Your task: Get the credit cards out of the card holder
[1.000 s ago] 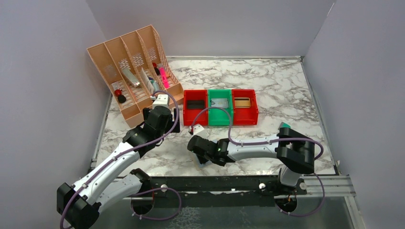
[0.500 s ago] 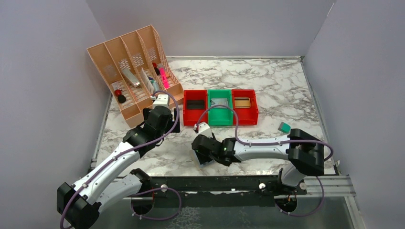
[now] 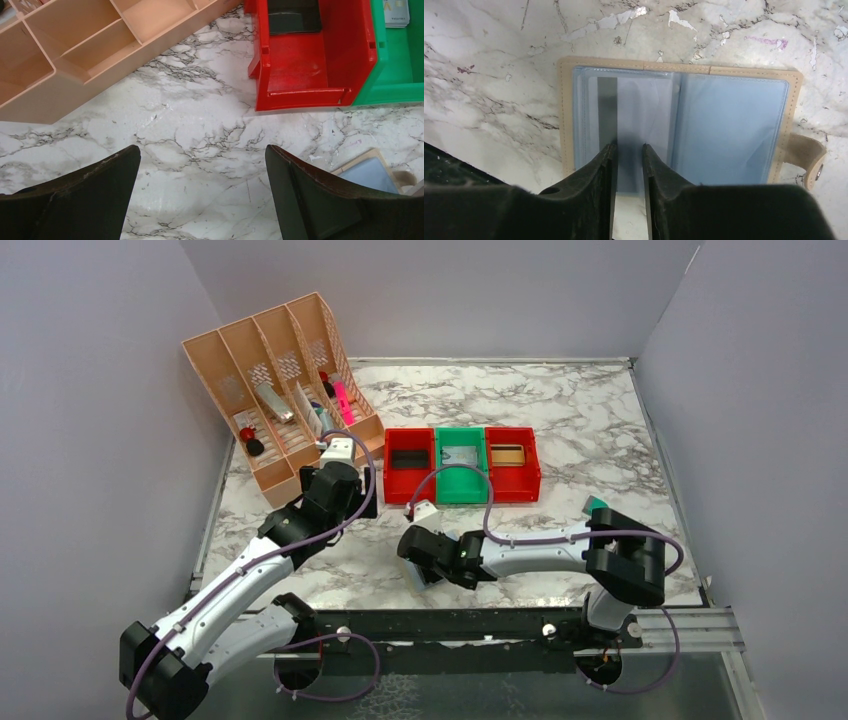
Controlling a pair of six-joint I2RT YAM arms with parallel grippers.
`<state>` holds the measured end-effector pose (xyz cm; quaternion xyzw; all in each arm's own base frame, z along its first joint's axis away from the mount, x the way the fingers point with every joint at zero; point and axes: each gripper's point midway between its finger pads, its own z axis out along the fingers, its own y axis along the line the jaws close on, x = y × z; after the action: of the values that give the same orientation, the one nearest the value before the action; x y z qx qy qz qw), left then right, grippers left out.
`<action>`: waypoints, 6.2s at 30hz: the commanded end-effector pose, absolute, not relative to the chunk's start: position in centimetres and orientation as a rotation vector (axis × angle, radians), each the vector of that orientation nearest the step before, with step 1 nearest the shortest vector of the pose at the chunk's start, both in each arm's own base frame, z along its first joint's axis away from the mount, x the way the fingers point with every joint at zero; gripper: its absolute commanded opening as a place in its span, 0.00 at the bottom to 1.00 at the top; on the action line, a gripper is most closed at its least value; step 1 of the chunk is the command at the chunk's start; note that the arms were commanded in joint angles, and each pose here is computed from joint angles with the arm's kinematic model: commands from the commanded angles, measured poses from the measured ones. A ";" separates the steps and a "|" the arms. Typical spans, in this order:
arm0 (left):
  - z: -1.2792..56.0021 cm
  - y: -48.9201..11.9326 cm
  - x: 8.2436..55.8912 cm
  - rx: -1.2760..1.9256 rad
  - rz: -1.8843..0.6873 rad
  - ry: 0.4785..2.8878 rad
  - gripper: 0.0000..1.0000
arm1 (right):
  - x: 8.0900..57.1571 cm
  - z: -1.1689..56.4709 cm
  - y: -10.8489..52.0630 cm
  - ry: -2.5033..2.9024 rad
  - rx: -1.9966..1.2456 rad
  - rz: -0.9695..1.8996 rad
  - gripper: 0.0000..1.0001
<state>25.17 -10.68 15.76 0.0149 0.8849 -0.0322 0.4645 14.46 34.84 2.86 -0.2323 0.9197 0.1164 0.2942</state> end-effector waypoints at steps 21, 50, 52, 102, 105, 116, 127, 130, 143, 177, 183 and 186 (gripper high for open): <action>15.1 -12.5 24.8 0.055 -0.193 2.212 0.99 | 15.8 4.6 35.9 2.500 -0.484 0.764 0.01; 13.1 -26.4 19.8 0.090 -1.228 2.271 0.69 | 16.9 5.6 32.7 2.471 -0.052 1.261 0.01; 12.6 -27.0 19.5 0.104 -1.235 2.282 0.69 | 16.9 5.5 32.6 2.473 -0.043 1.255 0.01; 9.3 -29.6 19.0 0.097 -1.072 2.360 0.59 | 19.4 12.0 23.4 2.155 0.076 0.923 0.46; 9.0 -27.9 18.9 0.059 -0.990 2.366 0.61 | 18.9 11.8 24.8 2.178 0.001 0.982 0.42; 9.5 -25.7 18.0 -0.024 -0.982 2.338 0.61 | 18.1 10.4 29.8 2.281 -0.397 1.061 0.35; 9.3 -26.2 17.7 0.014 -1.003 2.355 0.57 | 20.0 5.1 28.9 2.507 -0.468 0.756 0.36; 9.3 -26.9 17.3 0.057 -1.050 2.359 0.57 | 19.5 3.0 27.3 2.573 -0.444 0.661 0.36; 7.4 -29.1 17.1 0.119 -1.095 2.448 0.57 | 13.6 -1.5 23.4 2.748 -0.056 0.756 0.23; 5.6 -30.4 14.4 0.277 -1.176 2.527 0.43 | 13.5 -1.2 23.3 2.751 -0.012 0.759 0.14; 4.2 -30.7 13.8 0.284 -1.150 2.583 0.43 | 12.7 -2.8 22.5 2.800 0.105 0.732 0.07; 3.5 -30.5 13.6 0.253 -1.135 2.605 0.43 | 12.6 -3.0 22.2 2.800 0.141 0.726 0.06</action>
<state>13.83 -30.15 3.94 0.0867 0.9024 -0.3942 0.1509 15.18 26.60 1.92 0.0152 0.9235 0.3447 0.1678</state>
